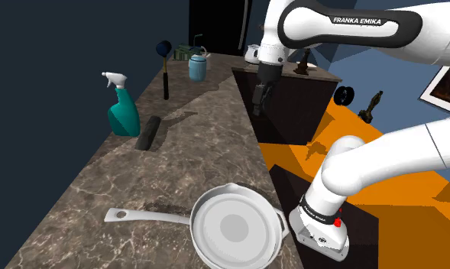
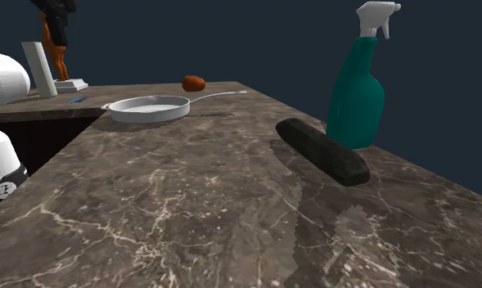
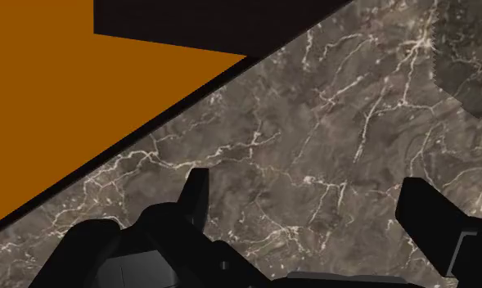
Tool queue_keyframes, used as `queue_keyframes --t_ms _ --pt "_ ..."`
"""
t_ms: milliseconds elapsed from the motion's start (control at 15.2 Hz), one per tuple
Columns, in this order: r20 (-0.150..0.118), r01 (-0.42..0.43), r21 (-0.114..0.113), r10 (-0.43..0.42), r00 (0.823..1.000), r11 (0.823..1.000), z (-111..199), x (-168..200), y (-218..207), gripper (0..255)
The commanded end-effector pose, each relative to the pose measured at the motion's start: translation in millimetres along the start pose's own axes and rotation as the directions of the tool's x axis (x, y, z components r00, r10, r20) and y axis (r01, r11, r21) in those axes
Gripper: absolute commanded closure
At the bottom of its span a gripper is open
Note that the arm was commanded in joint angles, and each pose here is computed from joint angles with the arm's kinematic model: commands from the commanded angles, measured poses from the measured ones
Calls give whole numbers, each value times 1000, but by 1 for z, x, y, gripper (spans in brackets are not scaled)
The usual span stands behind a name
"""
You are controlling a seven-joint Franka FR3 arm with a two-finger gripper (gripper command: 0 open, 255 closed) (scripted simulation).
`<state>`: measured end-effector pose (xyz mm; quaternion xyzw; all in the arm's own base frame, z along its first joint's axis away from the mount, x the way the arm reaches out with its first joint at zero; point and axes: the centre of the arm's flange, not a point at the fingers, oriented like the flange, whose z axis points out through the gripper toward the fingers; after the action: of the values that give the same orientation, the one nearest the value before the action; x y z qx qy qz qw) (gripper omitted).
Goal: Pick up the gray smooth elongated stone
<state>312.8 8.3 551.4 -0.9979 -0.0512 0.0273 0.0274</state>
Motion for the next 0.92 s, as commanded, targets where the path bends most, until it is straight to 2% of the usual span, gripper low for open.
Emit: queue_keyframes --t_ms 0,396,594,858 --pt "0 0 0 0 1000 1000 0 0 0 0" --pt "-23 -150 15 150 988 989 25 45 -55 0" --pt "-34 -224 23 224 974 974 37 70 -80 0" --pt "-48 -320 36 321 946 947 53 107 -111 0"
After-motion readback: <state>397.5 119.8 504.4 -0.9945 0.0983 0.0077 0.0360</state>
